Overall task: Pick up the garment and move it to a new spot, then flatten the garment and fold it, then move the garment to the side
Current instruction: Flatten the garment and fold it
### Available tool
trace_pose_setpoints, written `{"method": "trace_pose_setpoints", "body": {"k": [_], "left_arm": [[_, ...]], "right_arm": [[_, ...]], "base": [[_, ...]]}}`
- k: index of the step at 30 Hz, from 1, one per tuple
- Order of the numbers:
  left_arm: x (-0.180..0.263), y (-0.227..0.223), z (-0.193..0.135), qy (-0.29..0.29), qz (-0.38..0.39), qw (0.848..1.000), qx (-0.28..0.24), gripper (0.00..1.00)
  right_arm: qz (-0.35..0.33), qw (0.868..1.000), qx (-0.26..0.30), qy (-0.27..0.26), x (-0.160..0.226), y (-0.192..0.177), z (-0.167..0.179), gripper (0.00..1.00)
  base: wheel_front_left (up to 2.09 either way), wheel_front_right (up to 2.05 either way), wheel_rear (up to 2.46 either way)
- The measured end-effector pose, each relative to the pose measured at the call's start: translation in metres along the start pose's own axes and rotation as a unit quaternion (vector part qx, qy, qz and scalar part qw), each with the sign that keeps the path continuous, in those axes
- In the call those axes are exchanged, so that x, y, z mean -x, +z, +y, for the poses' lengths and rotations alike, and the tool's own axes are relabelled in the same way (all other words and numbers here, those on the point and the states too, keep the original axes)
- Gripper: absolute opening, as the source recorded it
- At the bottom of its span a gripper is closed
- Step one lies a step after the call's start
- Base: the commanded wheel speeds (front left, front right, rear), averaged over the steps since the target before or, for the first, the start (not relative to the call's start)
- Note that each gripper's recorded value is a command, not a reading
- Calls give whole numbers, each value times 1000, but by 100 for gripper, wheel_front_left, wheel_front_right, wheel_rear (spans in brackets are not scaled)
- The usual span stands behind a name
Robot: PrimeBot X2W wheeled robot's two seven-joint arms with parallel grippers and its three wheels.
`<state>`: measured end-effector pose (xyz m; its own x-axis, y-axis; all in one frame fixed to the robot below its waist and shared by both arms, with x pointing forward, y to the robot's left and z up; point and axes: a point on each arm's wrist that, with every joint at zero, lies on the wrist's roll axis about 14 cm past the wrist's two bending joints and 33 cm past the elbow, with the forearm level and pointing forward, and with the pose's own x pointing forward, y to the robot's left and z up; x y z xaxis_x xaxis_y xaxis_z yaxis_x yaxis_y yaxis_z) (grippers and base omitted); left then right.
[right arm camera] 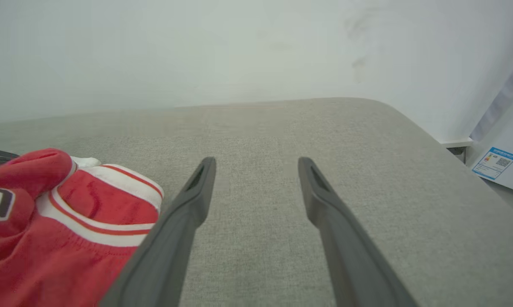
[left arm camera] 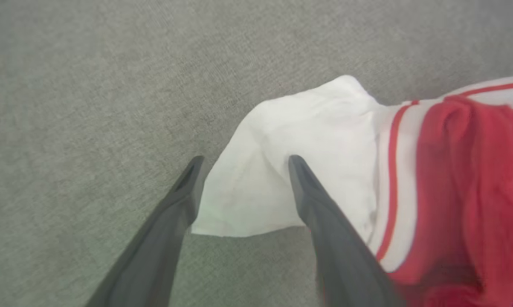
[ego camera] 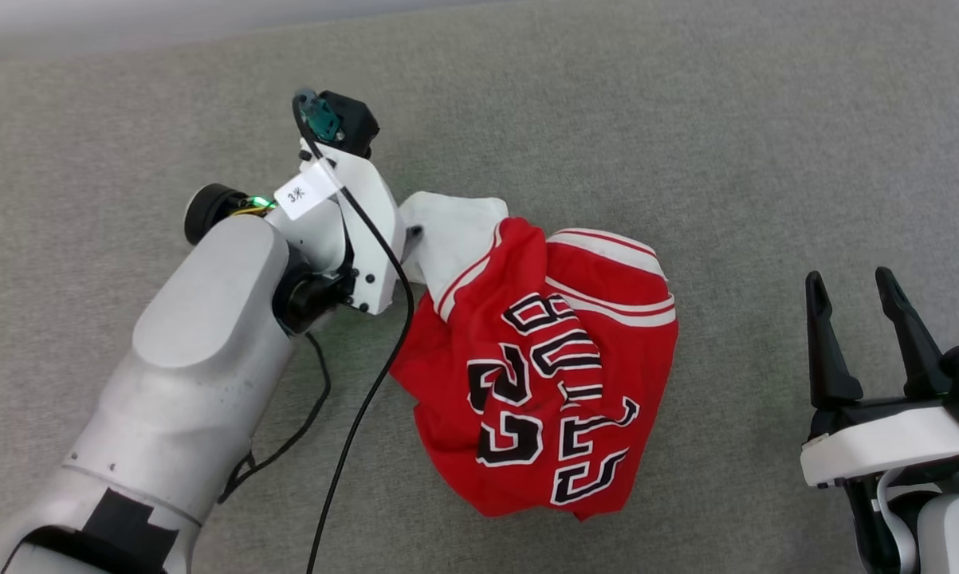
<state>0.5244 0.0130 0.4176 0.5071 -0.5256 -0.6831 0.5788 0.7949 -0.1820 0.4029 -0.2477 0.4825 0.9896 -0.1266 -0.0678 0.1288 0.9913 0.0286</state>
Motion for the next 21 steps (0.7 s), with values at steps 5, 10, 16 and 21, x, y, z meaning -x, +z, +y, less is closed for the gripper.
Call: {"method": "trace_pose_setpoints", "body": {"k": [5,10,16,21], "left_arm": [[-22,-33,12,10,90,996,-13,100],[-31,-43,10,6,146,989,-25,39],[-29,-42,1,0,132,990,-49,0],[-16,-18,6,16,55,996,-73,0]], "right_arm": [[10,1000,0,-12,-3,-11,-8,100],[20,1000,-1,-18,-4,-20,-12,100],[13,1000,-3,-17,-7,-17,-11,100],[5,1000,-4,-12,-6,-10,-8,100]], "base": [[0,0,0],[0,0,0],[0,0,0],[0,0,0]]}}
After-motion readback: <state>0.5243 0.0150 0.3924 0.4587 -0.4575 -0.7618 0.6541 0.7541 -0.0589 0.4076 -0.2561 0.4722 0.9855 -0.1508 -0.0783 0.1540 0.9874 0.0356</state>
